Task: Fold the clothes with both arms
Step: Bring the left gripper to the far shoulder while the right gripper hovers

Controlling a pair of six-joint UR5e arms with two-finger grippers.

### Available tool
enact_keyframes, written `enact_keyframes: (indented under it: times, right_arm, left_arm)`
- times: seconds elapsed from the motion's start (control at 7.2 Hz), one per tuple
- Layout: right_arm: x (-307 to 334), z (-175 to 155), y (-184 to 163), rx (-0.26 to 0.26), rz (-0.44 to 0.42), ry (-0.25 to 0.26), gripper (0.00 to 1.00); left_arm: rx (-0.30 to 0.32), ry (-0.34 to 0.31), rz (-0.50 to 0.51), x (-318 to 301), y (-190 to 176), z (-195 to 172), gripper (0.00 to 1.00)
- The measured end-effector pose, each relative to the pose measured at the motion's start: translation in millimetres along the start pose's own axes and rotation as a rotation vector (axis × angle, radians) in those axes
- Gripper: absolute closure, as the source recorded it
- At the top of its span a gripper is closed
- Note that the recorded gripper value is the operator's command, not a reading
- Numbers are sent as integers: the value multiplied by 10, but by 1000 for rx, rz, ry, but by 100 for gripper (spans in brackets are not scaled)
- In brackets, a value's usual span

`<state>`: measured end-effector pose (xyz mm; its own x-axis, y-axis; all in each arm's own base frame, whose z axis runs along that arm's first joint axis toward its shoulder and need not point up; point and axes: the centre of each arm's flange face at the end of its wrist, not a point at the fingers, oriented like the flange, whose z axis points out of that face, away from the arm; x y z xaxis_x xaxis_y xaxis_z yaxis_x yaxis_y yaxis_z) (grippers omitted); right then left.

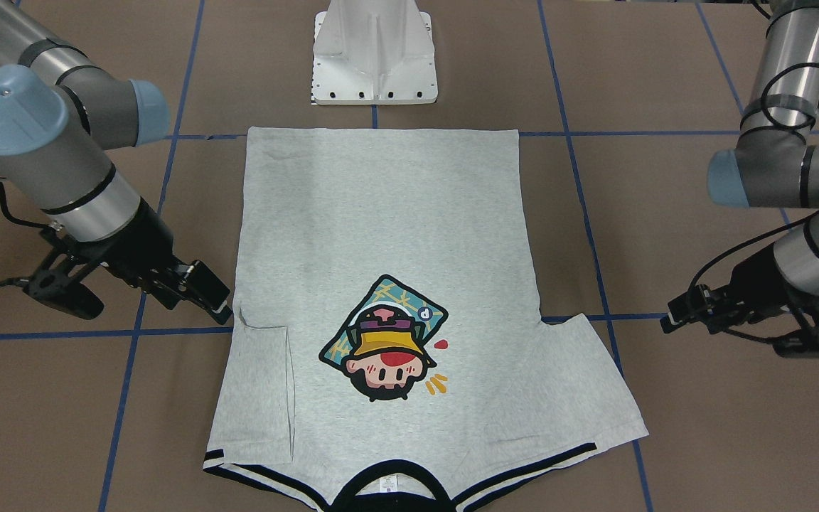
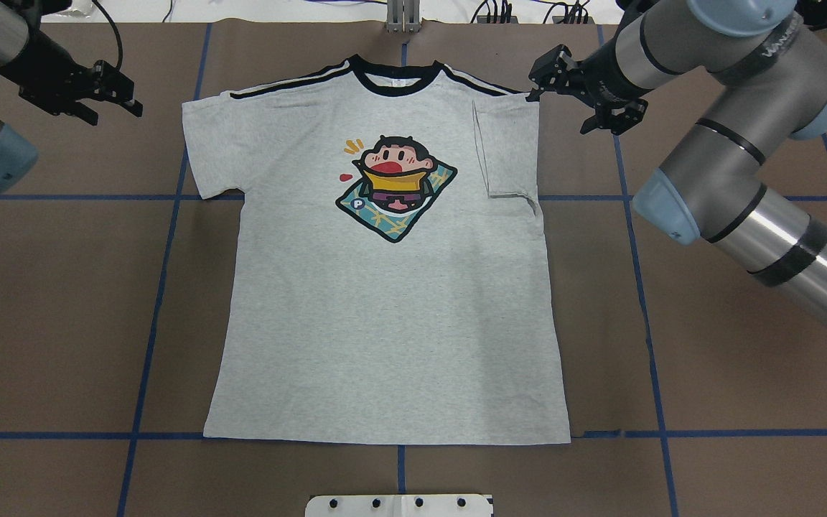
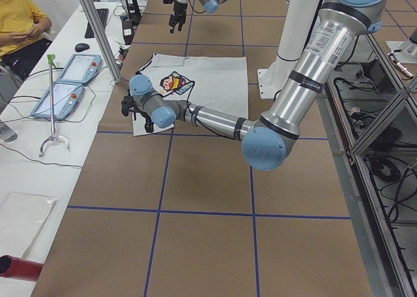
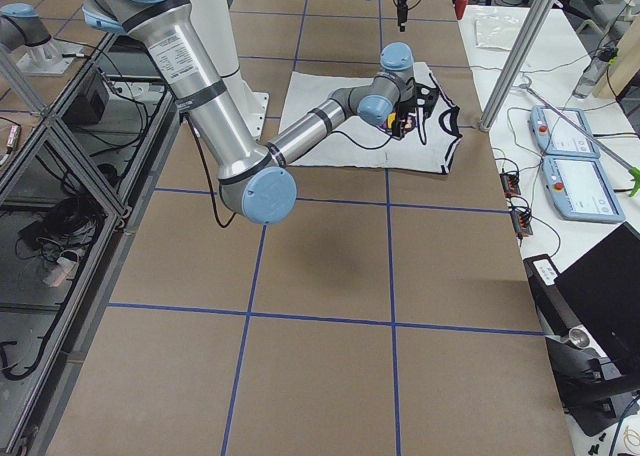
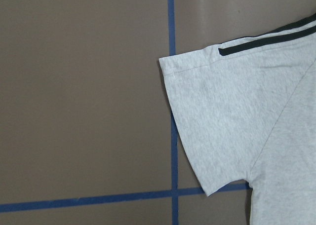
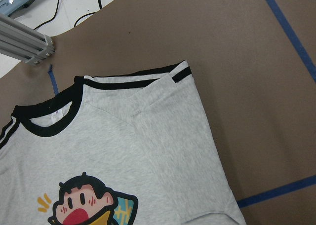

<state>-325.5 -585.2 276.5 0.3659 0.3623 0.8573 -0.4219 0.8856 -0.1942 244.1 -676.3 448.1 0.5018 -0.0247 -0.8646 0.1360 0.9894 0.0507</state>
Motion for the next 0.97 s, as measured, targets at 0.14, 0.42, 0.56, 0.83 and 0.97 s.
enact_keyframes:
  times: [0.14,0.42,0.56,0.83,0.97]
  right_arm:
    - [156,-116,40,-2,-5,-7,0]
    - [323,-239,108,1,-10,-13,0]
    - [359,-256,117,2,-10,-13,0]
    - [397,-245,112,4,-7,-9,0]
    - [409,-235,105,6,-6,-6,0]
  left_arm:
    - [53,-6,-42,-18,-170,247,21]
    - [138,-3,-92,105,-366,626,26]
    - [157,-7,-91,172,-426,770,30]
    - [160,-20,-79,255,-406,1065,35]
    - [164,-28,-70,261,-364,1201,36]
